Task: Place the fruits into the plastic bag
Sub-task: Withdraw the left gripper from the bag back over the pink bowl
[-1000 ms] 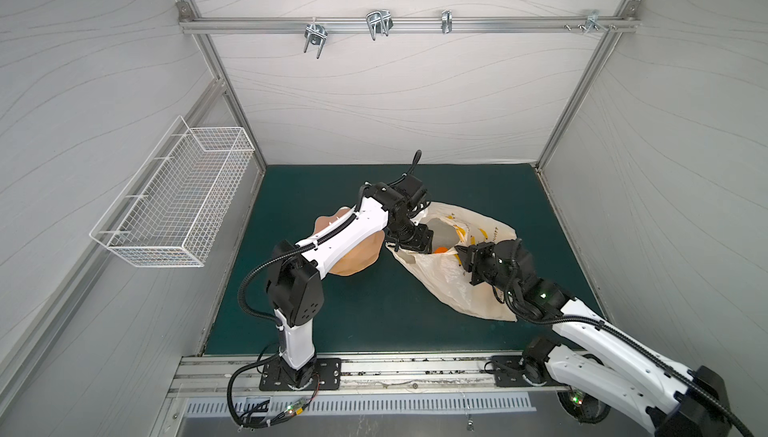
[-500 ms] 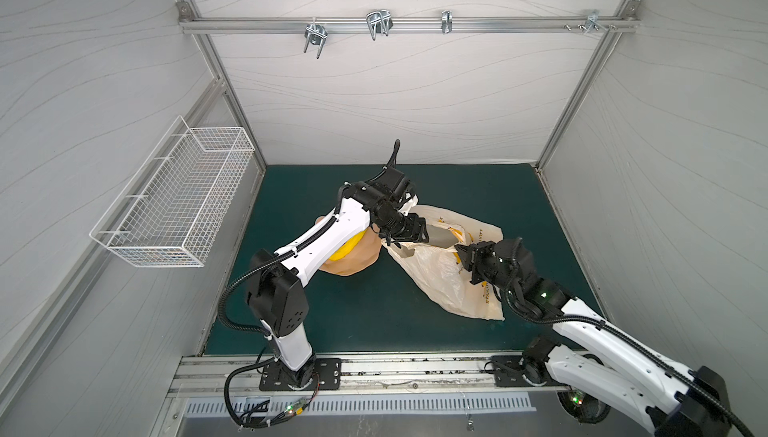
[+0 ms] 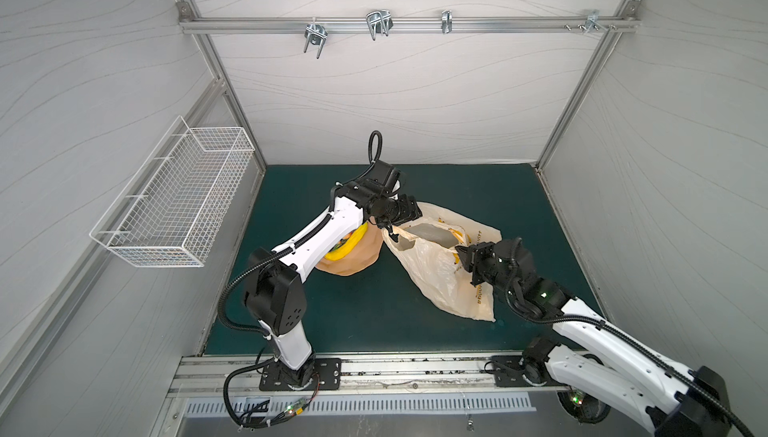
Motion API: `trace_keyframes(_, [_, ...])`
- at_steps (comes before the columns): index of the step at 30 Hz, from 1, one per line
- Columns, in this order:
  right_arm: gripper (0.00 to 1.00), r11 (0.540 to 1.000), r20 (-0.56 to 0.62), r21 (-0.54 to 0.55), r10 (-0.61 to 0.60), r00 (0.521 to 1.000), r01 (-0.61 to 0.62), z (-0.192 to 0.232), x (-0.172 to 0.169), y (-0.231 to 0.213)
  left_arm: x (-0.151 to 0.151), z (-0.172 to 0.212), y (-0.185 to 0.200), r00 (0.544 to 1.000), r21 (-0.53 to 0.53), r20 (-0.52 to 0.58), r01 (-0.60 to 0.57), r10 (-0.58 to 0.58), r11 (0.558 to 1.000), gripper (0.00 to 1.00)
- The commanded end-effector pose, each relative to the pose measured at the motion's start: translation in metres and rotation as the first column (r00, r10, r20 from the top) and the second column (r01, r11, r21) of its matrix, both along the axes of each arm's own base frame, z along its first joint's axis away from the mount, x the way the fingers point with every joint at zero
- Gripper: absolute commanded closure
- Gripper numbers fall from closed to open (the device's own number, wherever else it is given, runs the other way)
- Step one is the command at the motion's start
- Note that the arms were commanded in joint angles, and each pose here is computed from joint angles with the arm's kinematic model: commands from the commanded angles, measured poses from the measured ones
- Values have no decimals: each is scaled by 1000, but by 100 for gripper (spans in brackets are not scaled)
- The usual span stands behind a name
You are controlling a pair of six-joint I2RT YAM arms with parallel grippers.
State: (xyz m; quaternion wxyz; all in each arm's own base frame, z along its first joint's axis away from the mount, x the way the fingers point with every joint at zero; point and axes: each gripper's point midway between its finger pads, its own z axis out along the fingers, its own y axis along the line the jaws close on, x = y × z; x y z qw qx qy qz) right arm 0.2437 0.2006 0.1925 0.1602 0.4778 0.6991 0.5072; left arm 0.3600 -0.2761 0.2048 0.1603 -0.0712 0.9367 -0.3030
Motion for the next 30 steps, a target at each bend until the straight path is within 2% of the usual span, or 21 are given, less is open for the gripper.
trace_keyframes(1, [100,999,-28,34,-32,999,33,5,0,-3,22,22,8,986,-60,82,-144,149,988,25])
trace_keyframes(10, [100,999,-34,31,-30,999,31,3,-1,-4,39,11,17,965,-85,95,-236,244,968,25])
trace_keyframes(12, [100,999,-33,31,-32,999,33,3,-1,-4,44,10,24,960,-35,108,-254,257,966,26])
trace_keyframes(14, [100,999,-33,31,-33,999,34,3,-1,-4,44,1,41,951,61,92,-301,295,952,25])
trace_keyframes(17, [100,999,-38,28,-34,999,35,2,-1,-4,46,-7,56,944,110,80,-329,322,938,26])
trace_keyframes(23, [100,999,-41,24,-39,998,40,0,-1,-5,44,16,55,959,66,120,-265,256,962,26])
trace_keyframes(30, [100,999,-45,32,-37,998,39,-2,2,-2,26,27,89,980,282,127,-182,152,942,24])
